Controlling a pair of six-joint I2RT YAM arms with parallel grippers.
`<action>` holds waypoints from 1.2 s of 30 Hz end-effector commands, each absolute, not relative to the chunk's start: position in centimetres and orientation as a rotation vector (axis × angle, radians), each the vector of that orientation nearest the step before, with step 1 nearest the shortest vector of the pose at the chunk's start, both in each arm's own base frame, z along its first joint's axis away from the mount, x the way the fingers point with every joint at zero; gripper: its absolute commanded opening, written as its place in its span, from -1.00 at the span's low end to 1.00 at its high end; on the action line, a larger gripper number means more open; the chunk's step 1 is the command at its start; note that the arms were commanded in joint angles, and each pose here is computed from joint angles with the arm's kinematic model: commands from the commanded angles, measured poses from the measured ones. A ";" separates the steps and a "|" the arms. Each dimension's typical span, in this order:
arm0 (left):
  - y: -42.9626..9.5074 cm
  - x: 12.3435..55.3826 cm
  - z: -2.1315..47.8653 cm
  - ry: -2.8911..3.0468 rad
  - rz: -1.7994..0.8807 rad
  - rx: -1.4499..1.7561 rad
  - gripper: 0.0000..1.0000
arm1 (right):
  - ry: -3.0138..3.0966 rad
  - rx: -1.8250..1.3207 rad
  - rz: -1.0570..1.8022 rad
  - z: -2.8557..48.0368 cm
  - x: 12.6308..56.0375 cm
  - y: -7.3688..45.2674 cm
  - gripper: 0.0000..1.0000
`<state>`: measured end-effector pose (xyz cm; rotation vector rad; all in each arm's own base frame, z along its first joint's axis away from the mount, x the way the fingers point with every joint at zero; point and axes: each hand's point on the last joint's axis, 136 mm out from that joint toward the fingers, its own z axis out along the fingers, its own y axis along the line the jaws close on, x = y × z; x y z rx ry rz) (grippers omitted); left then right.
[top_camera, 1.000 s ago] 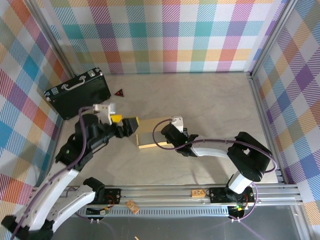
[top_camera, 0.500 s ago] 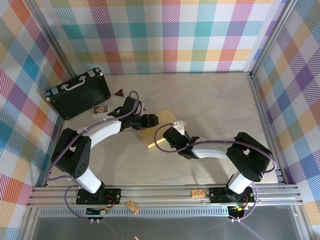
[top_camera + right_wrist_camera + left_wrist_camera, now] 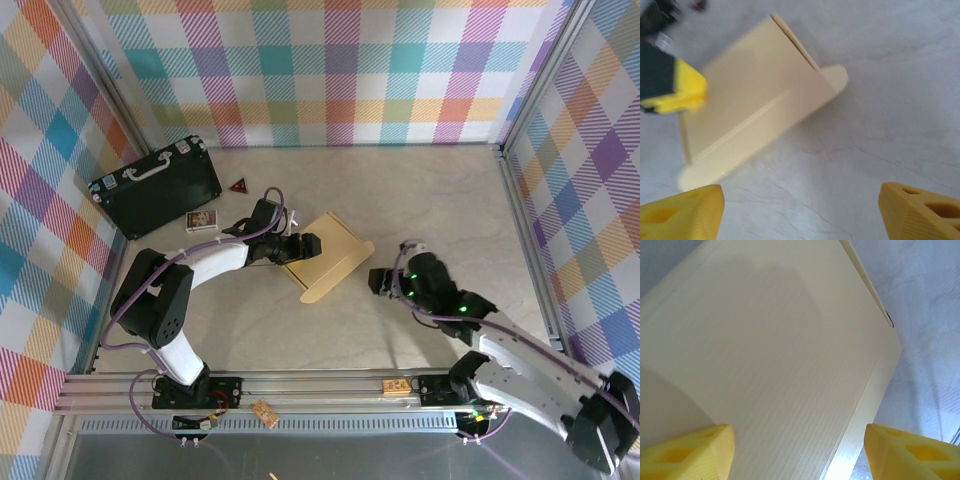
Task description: Fold the paper box
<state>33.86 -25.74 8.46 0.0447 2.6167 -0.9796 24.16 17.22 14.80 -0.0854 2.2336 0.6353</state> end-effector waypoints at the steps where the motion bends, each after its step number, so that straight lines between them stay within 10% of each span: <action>1: -26.0 33.4 8.7 2.642 -1.001 0.052 0.40 | 2.118 -0.314 1.211 18.2 22.5 22.1 0.35; 5: -26.5 33.7 8.0 2.630 -1.043 0.039 0.40 | 2.244 -0.303 1.502 16.7 25.2 26.2 -0.20; 18: -24.0 37.1 15.7 2.371 -1.053 0.057 0.66 | 2.540 -0.024 1.348 5.9 31.2 26.6 -0.14; 36: -26.2 40.0 5.8 2.602 -1.068 0.023 0.61 | 2.429 0.066 1.377 9.3 33.1 22.9 -0.11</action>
